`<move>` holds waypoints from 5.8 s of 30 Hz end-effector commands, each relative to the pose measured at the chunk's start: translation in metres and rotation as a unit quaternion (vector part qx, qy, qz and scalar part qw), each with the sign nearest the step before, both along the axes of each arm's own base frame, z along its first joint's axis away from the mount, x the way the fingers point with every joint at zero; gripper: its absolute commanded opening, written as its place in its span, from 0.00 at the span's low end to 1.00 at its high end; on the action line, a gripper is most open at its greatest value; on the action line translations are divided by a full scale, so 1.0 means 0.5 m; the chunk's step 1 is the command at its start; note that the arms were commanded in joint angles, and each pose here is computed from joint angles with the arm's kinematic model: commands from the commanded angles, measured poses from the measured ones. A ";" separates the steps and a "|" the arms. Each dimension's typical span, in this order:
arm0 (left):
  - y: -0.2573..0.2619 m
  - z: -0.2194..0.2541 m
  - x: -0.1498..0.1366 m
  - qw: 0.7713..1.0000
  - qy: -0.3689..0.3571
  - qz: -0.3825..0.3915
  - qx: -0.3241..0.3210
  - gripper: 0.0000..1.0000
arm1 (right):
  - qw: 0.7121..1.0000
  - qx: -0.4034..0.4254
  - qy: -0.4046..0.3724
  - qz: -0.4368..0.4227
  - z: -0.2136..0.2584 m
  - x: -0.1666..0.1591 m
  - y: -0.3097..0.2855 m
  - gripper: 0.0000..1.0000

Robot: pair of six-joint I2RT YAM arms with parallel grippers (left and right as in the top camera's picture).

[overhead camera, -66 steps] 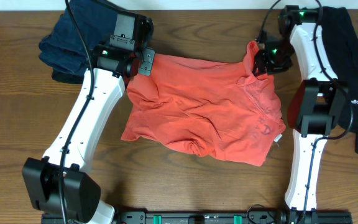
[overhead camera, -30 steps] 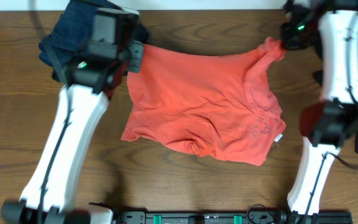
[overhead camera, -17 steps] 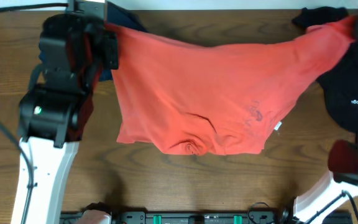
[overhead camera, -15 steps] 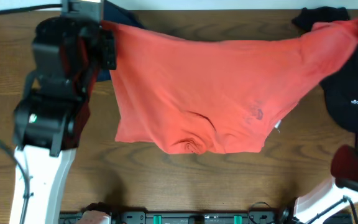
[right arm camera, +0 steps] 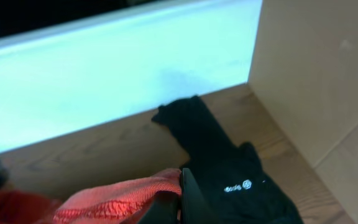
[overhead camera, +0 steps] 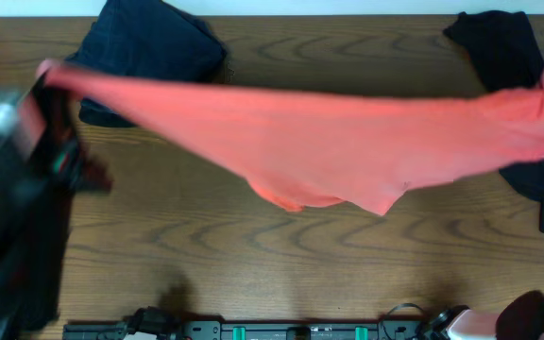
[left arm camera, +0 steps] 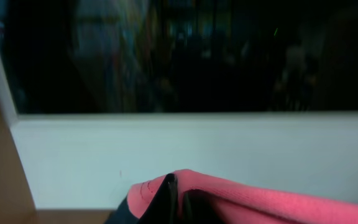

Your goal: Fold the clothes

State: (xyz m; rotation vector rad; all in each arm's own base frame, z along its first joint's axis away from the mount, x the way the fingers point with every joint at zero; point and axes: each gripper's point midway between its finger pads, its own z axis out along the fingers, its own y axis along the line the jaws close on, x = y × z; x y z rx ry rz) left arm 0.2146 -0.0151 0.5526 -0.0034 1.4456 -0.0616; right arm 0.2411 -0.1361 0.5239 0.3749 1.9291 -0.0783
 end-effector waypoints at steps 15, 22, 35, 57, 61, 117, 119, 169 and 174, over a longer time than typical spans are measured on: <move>0.004 0.075 -0.143 0.997 -0.058 -0.042 -0.042 0.06 | 0.985 -0.086 -0.098 0.109 0.101 -0.104 0.197 0.01; -0.016 0.041 -0.042 0.998 0.025 -0.040 -0.029 0.06 | 0.983 -0.112 -0.103 0.107 0.111 -0.127 0.221 0.01; -0.071 -0.154 0.252 0.976 0.218 -0.026 0.002 0.06 | 0.991 -0.003 0.011 0.132 -0.022 0.020 0.064 0.01; -0.155 -0.542 0.675 0.941 0.337 -0.021 0.021 0.06 | 0.959 0.036 0.189 0.209 -0.459 0.565 0.001 0.01; -0.165 -0.621 0.723 0.937 0.348 -0.020 0.023 0.06 | 0.953 0.033 0.208 0.217 -0.540 0.626 0.024 0.01; -0.103 -0.620 0.315 0.797 0.601 -0.005 0.050 0.98 | 0.915 0.116 0.333 0.195 -0.448 0.391 0.208 0.99; -0.099 -0.661 0.296 0.777 0.627 -0.002 0.055 0.98 | 0.913 0.117 0.338 0.198 -0.454 0.391 0.215 0.99; -0.092 -1.125 0.276 0.733 0.671 0.083 -0.068 0.37 | 0.897 0.100 0.351 0.248 -0.463 0.391 0.316 0.87; -0.091 -1.125 0.277 0.733 0.671 0.083 -0.066 0.06 | 0.897 0.100 0.351 0.248 -0.463 0.391 0.316 0.86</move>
